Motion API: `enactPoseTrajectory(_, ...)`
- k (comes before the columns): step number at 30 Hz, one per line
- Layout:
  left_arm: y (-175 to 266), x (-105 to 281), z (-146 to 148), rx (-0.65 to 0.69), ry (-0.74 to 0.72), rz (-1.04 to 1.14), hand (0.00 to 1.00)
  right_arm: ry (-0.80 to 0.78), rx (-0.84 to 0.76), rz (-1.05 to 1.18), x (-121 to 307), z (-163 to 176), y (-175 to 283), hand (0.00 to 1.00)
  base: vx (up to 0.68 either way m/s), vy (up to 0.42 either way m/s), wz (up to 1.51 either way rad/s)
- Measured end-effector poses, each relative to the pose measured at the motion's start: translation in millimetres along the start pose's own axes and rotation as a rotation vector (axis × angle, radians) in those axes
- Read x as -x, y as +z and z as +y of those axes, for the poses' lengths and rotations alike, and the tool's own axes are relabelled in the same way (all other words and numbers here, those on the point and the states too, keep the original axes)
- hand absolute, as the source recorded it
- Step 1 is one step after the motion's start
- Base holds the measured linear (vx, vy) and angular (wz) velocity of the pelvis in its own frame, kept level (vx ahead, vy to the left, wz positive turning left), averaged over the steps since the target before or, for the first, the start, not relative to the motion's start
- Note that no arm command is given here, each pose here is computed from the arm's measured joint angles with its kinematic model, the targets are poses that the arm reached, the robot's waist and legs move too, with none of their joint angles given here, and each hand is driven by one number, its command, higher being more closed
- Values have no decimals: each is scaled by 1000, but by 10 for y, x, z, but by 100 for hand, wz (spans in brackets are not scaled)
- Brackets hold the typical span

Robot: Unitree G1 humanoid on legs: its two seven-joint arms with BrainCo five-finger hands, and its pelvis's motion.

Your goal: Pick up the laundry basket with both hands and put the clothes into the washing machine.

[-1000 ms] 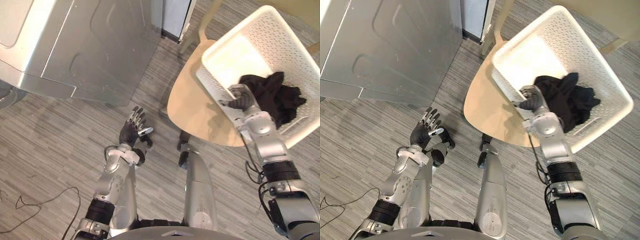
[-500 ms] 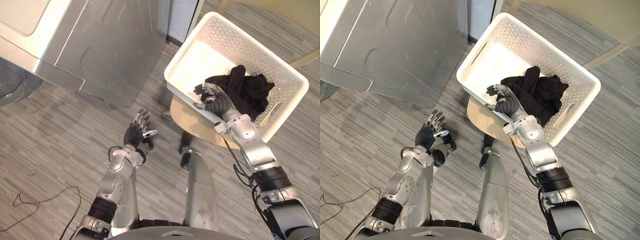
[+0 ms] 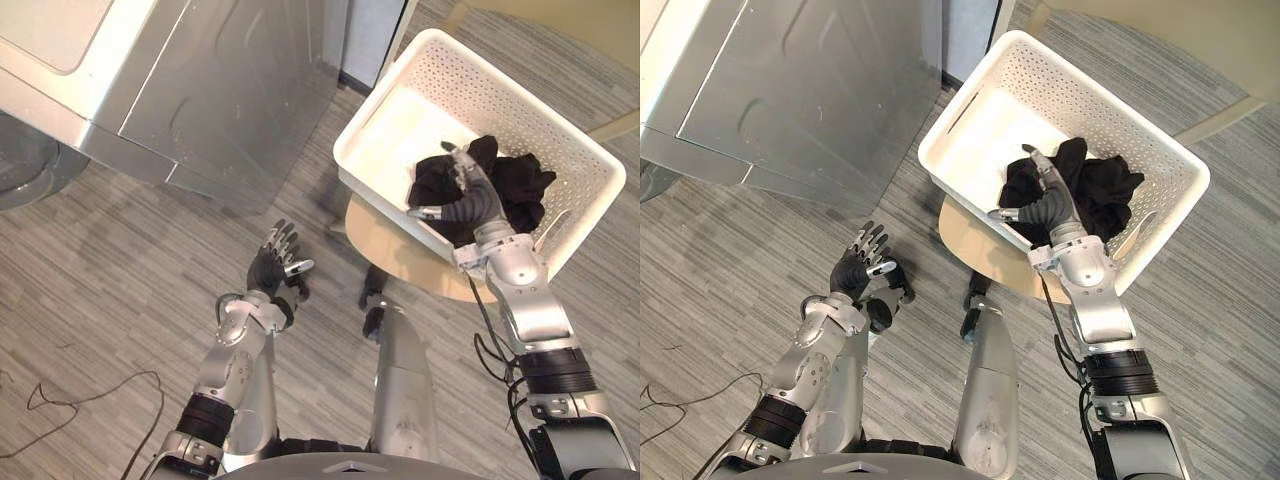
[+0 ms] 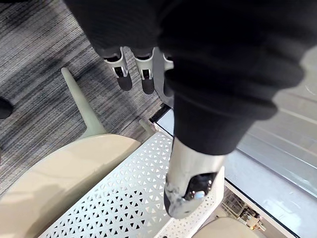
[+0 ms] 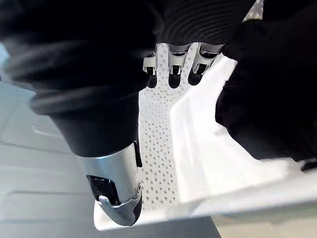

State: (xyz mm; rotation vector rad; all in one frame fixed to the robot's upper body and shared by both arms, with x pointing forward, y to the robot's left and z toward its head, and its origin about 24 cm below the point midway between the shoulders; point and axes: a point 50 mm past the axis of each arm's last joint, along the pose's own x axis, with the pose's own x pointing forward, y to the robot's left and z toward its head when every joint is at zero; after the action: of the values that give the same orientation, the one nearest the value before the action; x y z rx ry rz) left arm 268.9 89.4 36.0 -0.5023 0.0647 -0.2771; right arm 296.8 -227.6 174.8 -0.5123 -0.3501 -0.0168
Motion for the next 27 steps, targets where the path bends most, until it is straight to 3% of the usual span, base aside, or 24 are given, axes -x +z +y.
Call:
enactPoseTrajectory(5,-4,3,-3,-4,-5,3,0,-153,17,-155,80,-268,312,0,3,-11,-1)
enactPoseTrajectory(8,-12,8,-6,-7,-10,7,0,-161,59,-162,99,-316,326,0,5,-20,-2)
enactPoseTrajectory(15,-69,69,26,1,1,26,0,-103,322,110,212,-349,-180,0,10,-33,2)
enactPoseTrajectory(18,-80,101,40,5,8,28,0,-93,330,260,207,-394,-475,0,0,0,0)
enactPoseTrajectory(23,-23,110,39,6,8,3,0,-77,327,317,98,-405,-596,0,9,-33,1)
enactPoseTrajectory(27,-15,114,38,9,-2,-2,0,30,503,399,-51,-363,-732,0,10,-55,1)
